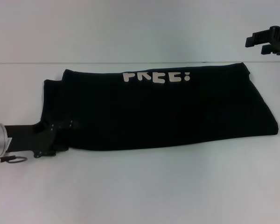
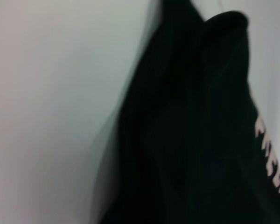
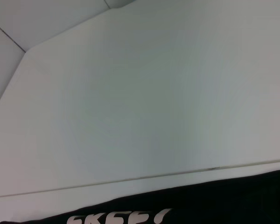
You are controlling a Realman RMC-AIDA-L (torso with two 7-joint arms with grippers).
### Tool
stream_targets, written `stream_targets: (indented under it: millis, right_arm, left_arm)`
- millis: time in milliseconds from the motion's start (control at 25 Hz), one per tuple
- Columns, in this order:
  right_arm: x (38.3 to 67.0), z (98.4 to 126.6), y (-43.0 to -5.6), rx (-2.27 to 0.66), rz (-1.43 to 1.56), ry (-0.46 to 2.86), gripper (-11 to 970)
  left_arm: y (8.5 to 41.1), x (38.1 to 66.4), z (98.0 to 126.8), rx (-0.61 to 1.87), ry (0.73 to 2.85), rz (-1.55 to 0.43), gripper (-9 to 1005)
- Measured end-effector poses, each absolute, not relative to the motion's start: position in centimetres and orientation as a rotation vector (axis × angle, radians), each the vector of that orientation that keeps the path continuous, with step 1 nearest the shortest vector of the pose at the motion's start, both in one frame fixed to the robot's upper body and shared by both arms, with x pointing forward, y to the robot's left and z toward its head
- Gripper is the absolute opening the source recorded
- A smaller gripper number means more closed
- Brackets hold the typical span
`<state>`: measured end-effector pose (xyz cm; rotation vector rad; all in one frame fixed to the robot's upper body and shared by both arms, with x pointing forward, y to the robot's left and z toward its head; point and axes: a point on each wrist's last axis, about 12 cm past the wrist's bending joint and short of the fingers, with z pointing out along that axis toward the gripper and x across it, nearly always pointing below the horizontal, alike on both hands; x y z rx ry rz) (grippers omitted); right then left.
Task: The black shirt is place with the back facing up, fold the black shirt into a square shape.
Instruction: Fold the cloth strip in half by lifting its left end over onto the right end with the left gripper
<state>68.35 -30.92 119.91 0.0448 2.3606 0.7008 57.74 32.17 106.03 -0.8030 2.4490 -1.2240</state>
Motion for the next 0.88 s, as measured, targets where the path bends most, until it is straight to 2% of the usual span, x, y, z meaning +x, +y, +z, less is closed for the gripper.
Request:
stream_targets:
  millis: [600,880]
  right_arm:
    - [68.4,120.0,-30.9,0.044,0.701,2.359,627]
    - [68.3,120.0,-31.0,0.044,0.703,2.359,627]
  left_arm:
    - [31.6,60.1,106.6,-0.837,2.389,-1.135,808]
    - [31.4,60.3,106.8,-0.839,2.396,-1.145,809]
